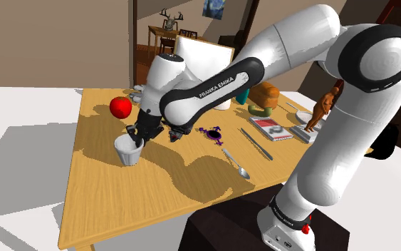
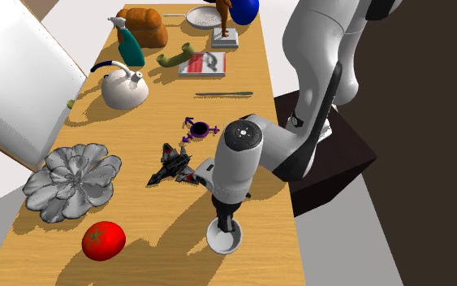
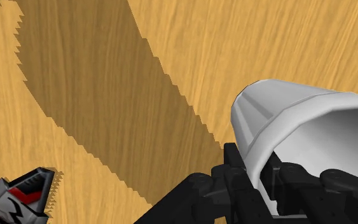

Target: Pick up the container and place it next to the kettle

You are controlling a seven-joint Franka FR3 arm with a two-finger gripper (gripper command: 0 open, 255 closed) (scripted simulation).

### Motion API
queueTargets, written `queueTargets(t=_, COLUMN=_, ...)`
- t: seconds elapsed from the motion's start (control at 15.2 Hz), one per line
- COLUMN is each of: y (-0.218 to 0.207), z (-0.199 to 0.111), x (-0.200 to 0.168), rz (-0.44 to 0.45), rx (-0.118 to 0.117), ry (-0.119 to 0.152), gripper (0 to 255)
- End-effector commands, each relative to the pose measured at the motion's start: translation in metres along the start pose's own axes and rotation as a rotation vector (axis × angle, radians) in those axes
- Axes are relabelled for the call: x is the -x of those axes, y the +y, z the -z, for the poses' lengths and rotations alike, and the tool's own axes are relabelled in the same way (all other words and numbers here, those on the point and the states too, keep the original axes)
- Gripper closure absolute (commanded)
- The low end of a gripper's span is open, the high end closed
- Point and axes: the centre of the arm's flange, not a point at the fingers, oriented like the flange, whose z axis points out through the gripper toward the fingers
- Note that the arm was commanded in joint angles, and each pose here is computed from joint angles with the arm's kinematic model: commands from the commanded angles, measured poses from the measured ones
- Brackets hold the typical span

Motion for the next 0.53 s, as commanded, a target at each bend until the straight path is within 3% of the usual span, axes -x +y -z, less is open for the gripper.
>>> queueTargets(t=0.0, y=-0.001, z=0.011, x=-0.001, rz=0.000, rx=0.000, ry=0.000, gripper=255)
queueTargets(t=0.46, y=-0.007, z=0.047, x=-0.008, rz=0.000, rx=0.000, ry=0.000, gripper=255)
